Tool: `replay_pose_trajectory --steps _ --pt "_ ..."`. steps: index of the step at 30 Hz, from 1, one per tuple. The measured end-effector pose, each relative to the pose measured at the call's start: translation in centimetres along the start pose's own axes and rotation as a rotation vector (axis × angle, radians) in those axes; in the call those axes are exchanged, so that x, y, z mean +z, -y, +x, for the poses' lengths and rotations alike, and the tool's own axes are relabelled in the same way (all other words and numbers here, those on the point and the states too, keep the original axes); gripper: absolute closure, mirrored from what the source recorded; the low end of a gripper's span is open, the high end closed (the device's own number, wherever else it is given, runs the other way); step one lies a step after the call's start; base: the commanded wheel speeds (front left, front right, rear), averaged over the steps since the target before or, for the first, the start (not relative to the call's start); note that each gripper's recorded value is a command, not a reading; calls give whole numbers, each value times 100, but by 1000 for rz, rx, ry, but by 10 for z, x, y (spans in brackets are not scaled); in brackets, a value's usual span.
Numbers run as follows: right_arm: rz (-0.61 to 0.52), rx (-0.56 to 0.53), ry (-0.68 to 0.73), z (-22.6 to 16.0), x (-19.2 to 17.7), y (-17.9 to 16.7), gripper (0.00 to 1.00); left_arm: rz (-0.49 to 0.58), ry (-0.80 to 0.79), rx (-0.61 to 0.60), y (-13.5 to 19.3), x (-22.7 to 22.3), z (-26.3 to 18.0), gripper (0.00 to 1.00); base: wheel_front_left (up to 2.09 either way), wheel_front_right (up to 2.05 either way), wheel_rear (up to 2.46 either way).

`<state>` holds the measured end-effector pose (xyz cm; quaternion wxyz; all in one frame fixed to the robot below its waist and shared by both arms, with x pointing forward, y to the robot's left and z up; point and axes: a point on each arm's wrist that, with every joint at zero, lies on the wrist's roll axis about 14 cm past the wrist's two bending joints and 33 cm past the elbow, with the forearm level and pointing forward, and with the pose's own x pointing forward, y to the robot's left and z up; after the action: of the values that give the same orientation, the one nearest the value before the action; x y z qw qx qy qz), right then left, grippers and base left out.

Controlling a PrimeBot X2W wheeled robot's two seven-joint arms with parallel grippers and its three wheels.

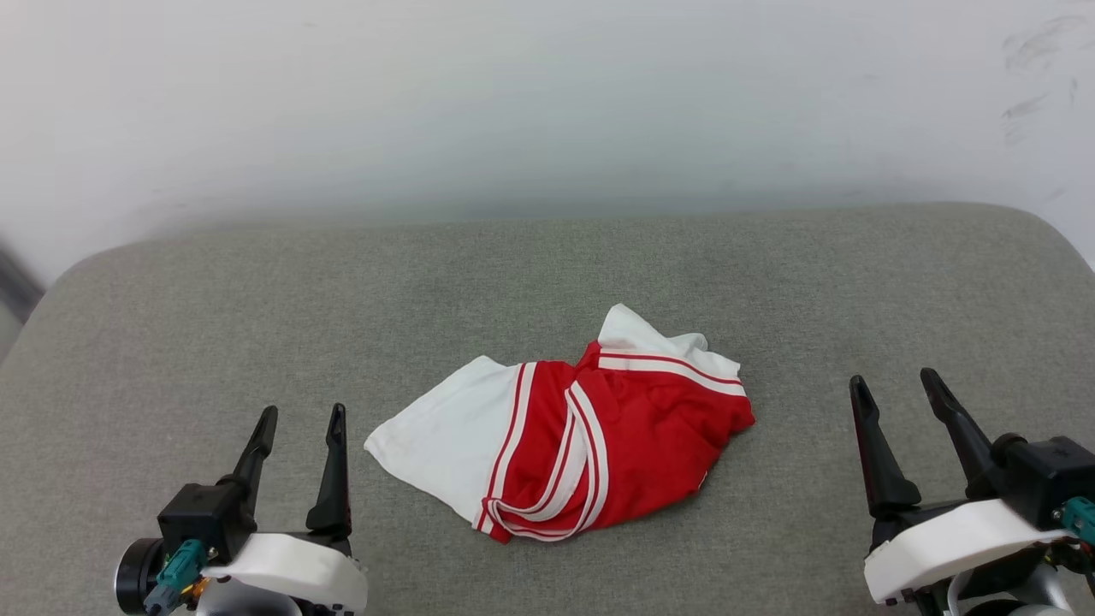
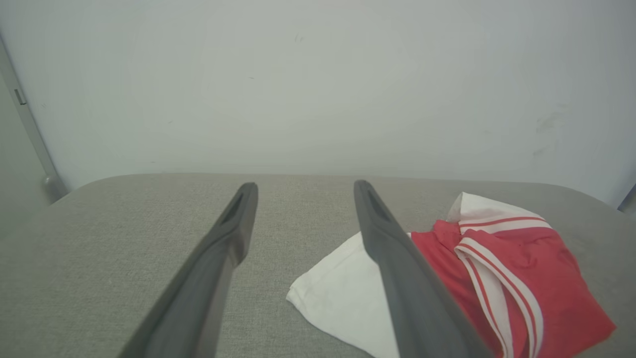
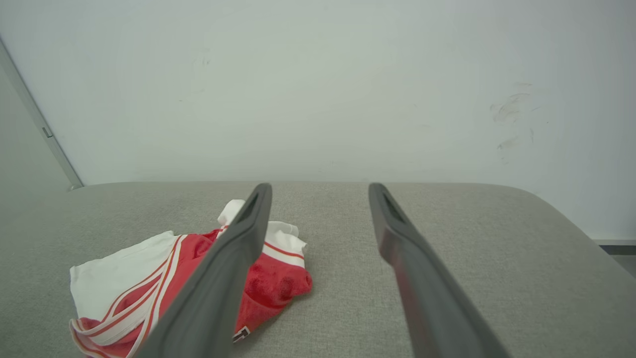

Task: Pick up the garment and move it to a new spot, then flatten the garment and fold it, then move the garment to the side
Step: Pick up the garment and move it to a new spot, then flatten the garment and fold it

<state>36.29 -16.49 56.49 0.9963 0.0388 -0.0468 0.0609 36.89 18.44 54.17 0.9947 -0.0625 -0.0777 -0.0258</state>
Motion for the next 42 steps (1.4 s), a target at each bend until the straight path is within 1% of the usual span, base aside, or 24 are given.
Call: replay_pose_trajectory --steps 12,17,19,23,25,29,33,35,39,42 --pt "10 3 -16 -3 -4 -1 0 10 -15 -12 2 -4 -8 0 0 0 0" --pt "52 -29 -60 -3 -16 10 0 13 -15 -13 1 -3 -7 0 0 0 0" --pt "68 -47 -99 -2 -26 17 0 18 -6 -11 0 -1 -7 0 0 0 0" --pt "99 -73 -249 2 -59 26 0 17 14 -6 -2 5 -5 0 0 0 0" --pt "107 -63 -318 12 -71 25 0 17 22 1 -3 8 -2 0 0 0 0" --pt "113 -6 -417 46 -81 20 0 20 36 13 -8 10 6 0 0 0 0" --pt "80 57 -589 75 -105 15 0 14 47 16 -9 10 18 0 0 0 0" --pt "65 101 -676 88 -118 6 0 10 42 23 -12 7 23 0 0 0 0" --pt "25 176 -849 103 -147 -11 0 7 33 35 -17 0 31 0 0 0 0" --pt "-2 224 -934 110 -165 -23 0 6 19 43 -20 -7 34 0 0 0 0"
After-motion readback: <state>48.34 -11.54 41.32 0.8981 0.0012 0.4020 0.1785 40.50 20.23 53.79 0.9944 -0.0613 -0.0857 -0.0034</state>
